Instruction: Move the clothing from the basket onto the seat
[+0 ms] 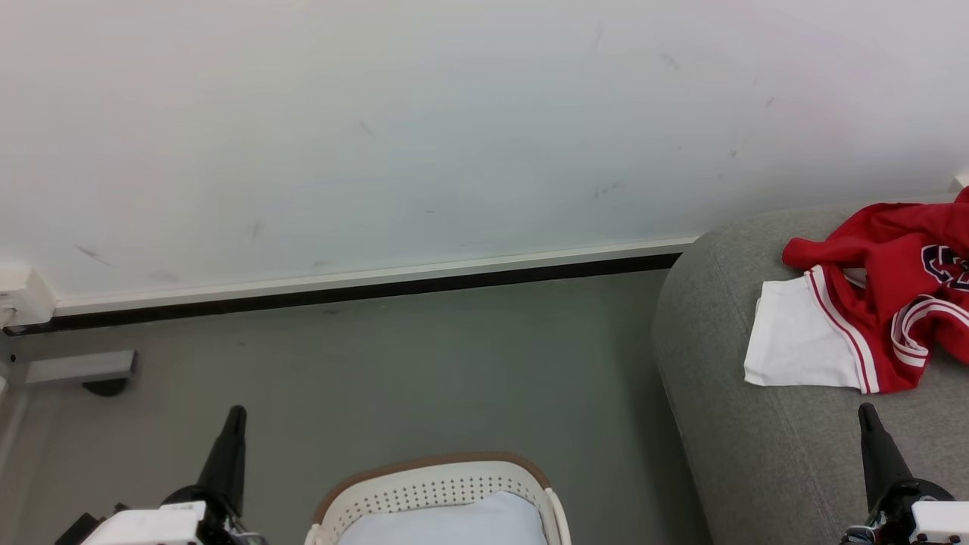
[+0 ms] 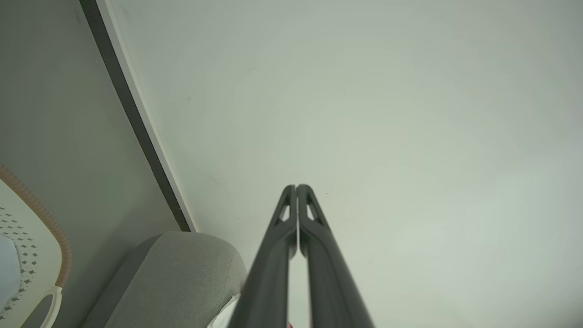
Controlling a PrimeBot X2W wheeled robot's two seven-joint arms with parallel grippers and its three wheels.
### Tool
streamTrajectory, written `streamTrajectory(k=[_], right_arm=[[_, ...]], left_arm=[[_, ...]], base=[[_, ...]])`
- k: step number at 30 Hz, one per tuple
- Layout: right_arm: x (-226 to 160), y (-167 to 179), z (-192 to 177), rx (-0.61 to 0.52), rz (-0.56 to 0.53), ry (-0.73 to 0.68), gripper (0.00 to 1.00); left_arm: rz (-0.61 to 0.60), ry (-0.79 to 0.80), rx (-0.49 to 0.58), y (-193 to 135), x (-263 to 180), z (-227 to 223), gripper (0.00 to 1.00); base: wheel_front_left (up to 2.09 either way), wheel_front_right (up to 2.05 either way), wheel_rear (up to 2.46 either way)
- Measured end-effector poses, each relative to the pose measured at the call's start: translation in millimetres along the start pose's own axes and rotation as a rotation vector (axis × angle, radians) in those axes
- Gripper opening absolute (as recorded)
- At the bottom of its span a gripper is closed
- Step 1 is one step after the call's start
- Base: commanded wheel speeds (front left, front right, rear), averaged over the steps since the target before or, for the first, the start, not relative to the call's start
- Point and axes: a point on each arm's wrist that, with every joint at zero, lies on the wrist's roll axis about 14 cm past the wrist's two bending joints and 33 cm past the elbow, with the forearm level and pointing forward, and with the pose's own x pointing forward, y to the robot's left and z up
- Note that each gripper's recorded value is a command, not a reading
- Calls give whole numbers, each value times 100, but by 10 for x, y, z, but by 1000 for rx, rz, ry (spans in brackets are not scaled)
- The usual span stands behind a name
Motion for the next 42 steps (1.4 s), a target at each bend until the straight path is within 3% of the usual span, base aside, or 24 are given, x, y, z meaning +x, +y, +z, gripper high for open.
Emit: streamTrajectory(k=[42], right_arm=[[0,0,1,0,0,0,0]], left_arm=[[0,0,0,0,0,0,0]], base=[[0,0,0]])
